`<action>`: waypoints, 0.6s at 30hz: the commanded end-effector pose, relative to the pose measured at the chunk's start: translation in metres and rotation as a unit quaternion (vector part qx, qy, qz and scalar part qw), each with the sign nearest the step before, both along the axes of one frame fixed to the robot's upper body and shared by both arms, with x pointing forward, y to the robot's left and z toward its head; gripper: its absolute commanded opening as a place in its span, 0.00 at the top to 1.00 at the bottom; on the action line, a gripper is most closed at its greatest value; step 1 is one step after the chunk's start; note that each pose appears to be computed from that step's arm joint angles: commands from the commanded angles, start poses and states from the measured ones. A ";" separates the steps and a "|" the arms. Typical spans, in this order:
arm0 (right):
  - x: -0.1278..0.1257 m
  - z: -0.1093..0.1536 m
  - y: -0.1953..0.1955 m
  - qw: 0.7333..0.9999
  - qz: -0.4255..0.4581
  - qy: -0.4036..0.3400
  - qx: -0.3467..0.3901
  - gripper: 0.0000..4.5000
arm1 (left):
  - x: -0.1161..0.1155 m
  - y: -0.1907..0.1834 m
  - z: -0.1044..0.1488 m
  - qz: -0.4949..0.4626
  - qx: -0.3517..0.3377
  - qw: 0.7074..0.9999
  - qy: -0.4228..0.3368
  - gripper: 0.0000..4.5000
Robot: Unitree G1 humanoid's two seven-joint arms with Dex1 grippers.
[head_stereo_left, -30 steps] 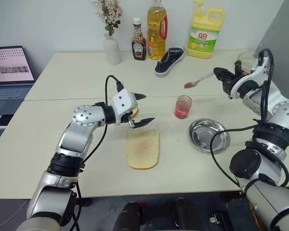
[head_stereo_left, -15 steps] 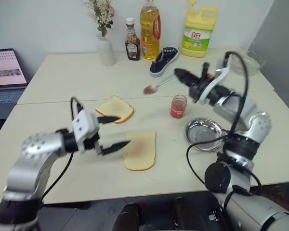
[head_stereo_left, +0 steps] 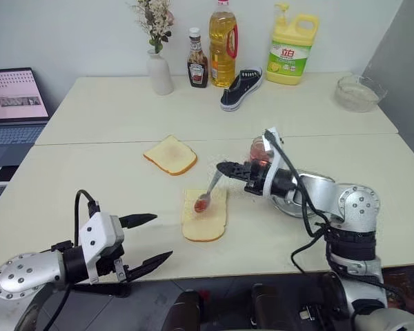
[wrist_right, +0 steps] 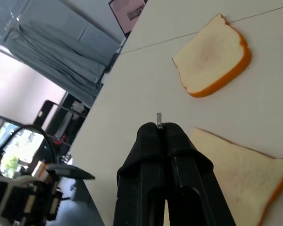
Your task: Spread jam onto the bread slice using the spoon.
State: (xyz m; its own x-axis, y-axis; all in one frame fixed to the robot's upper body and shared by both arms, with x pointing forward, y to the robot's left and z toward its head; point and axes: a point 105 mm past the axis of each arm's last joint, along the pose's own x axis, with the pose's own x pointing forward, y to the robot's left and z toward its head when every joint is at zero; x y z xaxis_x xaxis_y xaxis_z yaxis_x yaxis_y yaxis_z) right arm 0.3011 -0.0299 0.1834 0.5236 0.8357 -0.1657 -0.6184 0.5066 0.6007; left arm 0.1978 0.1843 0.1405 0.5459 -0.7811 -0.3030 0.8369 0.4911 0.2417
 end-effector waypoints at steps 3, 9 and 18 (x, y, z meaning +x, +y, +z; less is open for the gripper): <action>-0.010 0.010 0.009 0.993 0.029 -0.108 -0.041 0.99 | 0.005 -0.004 0.006 -0.005 -0.003 1.000 -0.017 0.00; -0.012 0.009 0.017 0.973 0.049 -0.207 -0.088 0.99 | 0.006 -0.003 0.003 -0.009 -0.002 1.000 -0.007 0.00; -0.011 0.016 0.025 0.958 0.070 -0.261 -0.090 0.99 | 0.006 -0.003 0.002 0.000 -0.001 1.000 -0.006 0.00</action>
State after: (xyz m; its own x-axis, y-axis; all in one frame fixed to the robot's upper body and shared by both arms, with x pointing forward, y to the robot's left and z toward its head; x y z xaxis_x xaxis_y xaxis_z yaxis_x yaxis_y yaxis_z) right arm 0.2948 -0.0100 0.1808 0.4822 0.8671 -0.1250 -0.8522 0.4974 0.1626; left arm 0.2046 0.1839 0.1379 0.5480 -0.7796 -0.3032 0.8360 0.4978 0.2311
